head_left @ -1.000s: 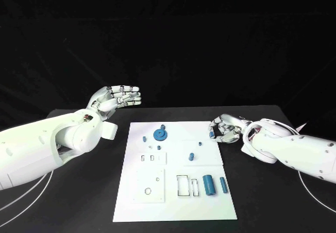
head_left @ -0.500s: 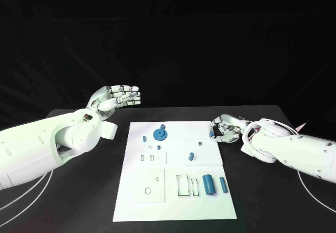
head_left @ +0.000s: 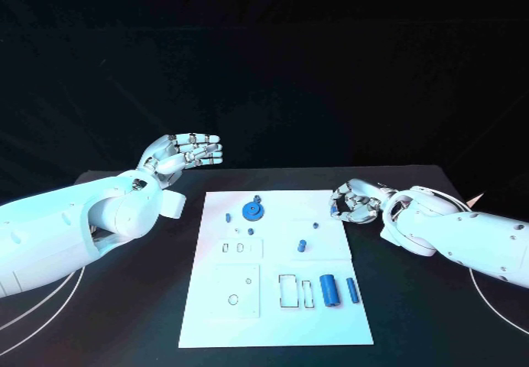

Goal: Assemble the parts on the task board

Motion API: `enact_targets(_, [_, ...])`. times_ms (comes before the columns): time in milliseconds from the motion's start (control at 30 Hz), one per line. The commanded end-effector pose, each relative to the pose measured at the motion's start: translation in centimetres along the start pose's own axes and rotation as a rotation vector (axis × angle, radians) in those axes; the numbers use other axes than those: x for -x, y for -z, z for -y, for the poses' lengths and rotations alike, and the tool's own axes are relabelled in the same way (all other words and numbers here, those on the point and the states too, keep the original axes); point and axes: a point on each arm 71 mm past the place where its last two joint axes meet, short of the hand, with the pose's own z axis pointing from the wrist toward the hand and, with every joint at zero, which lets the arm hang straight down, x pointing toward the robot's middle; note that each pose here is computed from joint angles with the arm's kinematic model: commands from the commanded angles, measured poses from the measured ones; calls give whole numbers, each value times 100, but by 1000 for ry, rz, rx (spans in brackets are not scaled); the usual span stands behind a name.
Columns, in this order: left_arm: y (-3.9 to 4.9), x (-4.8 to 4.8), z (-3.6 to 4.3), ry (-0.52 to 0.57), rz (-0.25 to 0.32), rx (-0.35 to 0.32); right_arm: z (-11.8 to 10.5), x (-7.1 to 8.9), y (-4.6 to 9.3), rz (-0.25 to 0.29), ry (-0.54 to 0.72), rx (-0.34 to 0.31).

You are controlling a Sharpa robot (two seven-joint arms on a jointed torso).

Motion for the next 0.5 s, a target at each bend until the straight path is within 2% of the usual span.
enact_targets(33, [-3, -19, 12, 8, -16, -10, -16, -9, -5, -5, 2, 15])
enact_targets(500, [-2, -15, 11, 8, -16, -9, -5, -13, -17, -11, 5, 4])
